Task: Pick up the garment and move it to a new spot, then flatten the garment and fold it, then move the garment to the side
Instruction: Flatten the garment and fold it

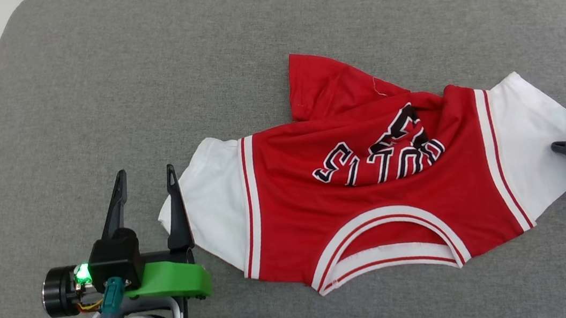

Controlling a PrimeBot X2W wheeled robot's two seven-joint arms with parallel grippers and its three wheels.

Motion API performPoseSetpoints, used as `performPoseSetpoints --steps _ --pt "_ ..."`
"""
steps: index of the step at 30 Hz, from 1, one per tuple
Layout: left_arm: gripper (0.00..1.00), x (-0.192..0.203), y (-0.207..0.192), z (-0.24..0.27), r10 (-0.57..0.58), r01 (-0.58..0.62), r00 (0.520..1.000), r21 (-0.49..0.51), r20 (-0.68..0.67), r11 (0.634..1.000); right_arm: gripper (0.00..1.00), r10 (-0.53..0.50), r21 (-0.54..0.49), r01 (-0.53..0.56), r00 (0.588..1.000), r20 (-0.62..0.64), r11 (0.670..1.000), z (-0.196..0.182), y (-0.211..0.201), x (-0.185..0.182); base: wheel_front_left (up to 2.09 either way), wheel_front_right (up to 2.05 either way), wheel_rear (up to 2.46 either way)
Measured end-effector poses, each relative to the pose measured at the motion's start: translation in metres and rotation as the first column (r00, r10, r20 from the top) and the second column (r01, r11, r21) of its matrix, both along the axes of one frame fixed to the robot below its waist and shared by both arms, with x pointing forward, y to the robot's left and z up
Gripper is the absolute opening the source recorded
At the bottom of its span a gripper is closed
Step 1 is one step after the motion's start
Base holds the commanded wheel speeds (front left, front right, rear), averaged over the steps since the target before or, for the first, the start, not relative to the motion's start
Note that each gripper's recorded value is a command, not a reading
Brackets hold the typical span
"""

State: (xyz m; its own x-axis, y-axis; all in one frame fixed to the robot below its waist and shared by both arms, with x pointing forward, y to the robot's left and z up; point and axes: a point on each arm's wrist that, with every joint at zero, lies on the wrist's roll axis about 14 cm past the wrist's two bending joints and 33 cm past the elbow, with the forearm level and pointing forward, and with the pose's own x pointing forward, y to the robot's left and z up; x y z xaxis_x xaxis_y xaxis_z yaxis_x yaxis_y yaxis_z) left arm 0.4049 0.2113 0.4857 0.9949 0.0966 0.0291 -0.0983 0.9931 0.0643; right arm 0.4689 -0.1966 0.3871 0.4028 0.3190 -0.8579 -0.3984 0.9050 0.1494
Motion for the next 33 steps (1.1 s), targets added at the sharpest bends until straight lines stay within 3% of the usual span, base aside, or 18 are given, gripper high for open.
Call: performPoseSetpoints --steps 7,8,9,17,23,27,31,33 --pt "1.00 0.002 0.005 -0.010 0.017 -0.017 0.999 0.006 -0.028 1.000 1.00 0.011 -0.021 -0.012 0.997 -0.072 1.000 -0.034 0.008 -0.008 0.00 0.00 0.00" --pt "1.00 0.003 0.005 -0.009 0.019 -0.019 0.999 0.006 -0.027 1.000 0.81 0.010 -0.022 -0.012 0.997 -0.071 1.000 -0.035 0.008 -0.008 0.00 0.00 0.00" --pt "1.00 0.003 0.006 -0.010 0.020 -0.020 0.999 0.006 -0.027 1.000 0.00 0.008 -0.018 -0.009 0.998 -0.061 1.000 -0.035 0.008 -0.007 0.00 0.00 0.00" --pt "1.00 0.001 0.014 -0.006 -0.035 0.037 0.999 0.050 -0.035 0.998 0.00 -0.015 0.068 0.006 0.991 0.135 0.998 -0.003 0.016 0.001 0.00 0.00 0.00" --pt "1.00 0.013 0.022 0.015 -0.142 0.146 0.989 0.104 -0.045 0.984 0.00 -0.034 0.063 0.019 0.966 0.256 0.998 0.037 -0.012 -0.008 0.00 0.00 0.00" --pt "1.00 0.027 0.022 0.025 -0.180 0.186 0.976 0.042 -0.121 0.982 0.00 -0.067 0.070 0.048 0.950 0.305 0.996 0.055 -0.029 -0.016 0.00 0.00 0.00" --pt "1.00 0.026 0.003 0.012 -0.275 0.282 0.910 -0.024 -0.311 0.959 0.00 -0.100 0.079 0.079 0.946 0.309 0.994 0.059 -0.041 -0.030 0.00 0.00 0.00" --pt "1.00 0.019 -0.008 -0.002 -0.324 0.323 0.841 -0.079 -0.432 0.943 0.00 -0.113 0.080 0.092 0.945 0.307 0.993 0.058 -0.045 -0.036 0.00 0.00 0.00"
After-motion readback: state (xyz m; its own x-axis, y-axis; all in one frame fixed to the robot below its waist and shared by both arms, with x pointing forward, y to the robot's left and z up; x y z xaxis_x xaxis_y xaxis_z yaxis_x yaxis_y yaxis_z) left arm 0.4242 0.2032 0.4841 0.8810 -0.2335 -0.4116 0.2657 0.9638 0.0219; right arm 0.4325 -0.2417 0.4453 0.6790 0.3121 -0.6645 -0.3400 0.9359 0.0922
